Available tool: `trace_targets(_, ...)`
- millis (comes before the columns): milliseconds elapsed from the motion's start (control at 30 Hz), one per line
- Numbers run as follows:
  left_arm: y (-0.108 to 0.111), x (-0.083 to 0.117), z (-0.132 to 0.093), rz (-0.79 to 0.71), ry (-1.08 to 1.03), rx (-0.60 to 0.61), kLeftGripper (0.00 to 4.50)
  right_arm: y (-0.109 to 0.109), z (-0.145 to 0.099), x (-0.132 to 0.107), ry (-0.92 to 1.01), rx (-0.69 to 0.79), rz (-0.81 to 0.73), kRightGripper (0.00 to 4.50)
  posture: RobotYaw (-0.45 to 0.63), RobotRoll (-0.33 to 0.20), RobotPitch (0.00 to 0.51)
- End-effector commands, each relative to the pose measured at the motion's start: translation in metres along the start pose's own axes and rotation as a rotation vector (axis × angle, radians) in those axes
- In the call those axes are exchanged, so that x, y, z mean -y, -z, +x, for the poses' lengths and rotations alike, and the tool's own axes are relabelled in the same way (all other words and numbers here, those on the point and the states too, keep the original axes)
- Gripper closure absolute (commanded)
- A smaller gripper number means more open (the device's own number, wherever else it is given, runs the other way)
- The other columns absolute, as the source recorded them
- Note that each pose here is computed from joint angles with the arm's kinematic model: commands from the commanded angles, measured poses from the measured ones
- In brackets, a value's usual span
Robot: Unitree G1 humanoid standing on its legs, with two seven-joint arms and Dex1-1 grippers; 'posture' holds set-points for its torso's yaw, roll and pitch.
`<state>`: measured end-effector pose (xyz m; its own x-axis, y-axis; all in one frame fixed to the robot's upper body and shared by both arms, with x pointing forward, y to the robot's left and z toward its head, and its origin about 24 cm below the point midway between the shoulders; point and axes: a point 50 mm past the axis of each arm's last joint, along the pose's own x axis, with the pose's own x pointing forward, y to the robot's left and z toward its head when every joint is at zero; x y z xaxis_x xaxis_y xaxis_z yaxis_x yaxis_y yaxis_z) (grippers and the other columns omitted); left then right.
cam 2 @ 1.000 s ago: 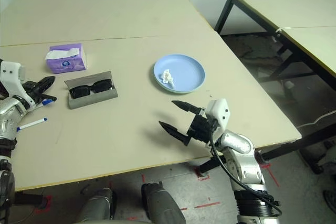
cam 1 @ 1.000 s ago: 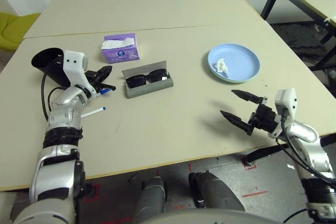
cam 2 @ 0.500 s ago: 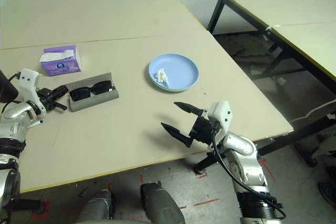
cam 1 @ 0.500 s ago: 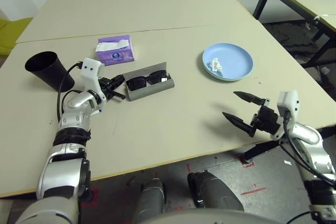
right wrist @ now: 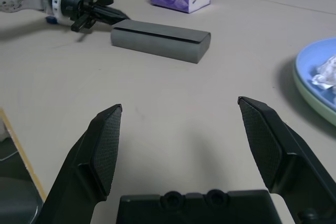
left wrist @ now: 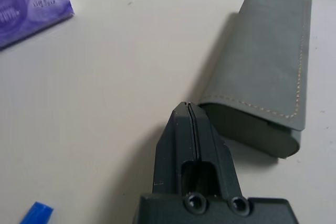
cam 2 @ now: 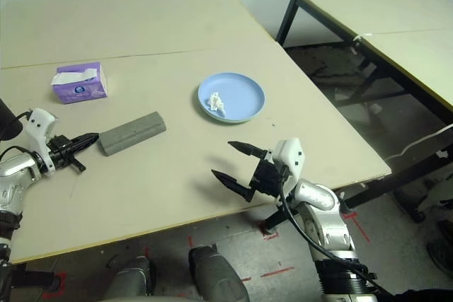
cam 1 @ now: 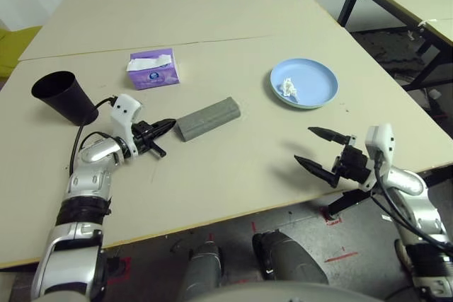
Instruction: Organize and tidy the items on the table.
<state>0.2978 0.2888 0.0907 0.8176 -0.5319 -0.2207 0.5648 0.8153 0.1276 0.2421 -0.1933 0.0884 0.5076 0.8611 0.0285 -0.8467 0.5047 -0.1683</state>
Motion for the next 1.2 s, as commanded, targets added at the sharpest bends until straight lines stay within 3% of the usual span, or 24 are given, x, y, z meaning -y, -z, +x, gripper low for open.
trace_targets(33, 0.000, 0.000, -0.004, 0.024, 0.016, -0.006, 4.48, 0.004, -0.002, -0.001, 0.000, -0.022, 0.017, 0.00, -0.19, 0.000, 0.110)
trace_targets(500, -0.009, -0.014, -0.015, 0.023, -0.036, 0.024, 4.48, 0.007, 0.001, -0.004, -0.012, -0.027, 0.027, 0.00, -0.18, 0.000, 0.110)
trace_targets(733, -0.020, 0.002, -0.008, -0.011, 0.073, 0.159, 4.48, 0.009, 0.003, -0.008, -0.026, -0.034, 0.031, 0.00, -0.18, 0.000, 0.108)
trace_targets(967, -0.008, 0.019, -0.007, -0.004, 0.187, 0.115, 4.48, 0.008, 0.000, -0.007, -0.019, -0.041, 0.027, 0.00, -0.20, 0.000, 0.109)
trace_targets(1200, 0.003, 0.020, -0.009, 0.040, 0.199, 0.027, 4.48, 0.006, 0.001, -0.006, -0.014, -0.039, 0.024, 0.00, -0.20, 0.000, 0.106)
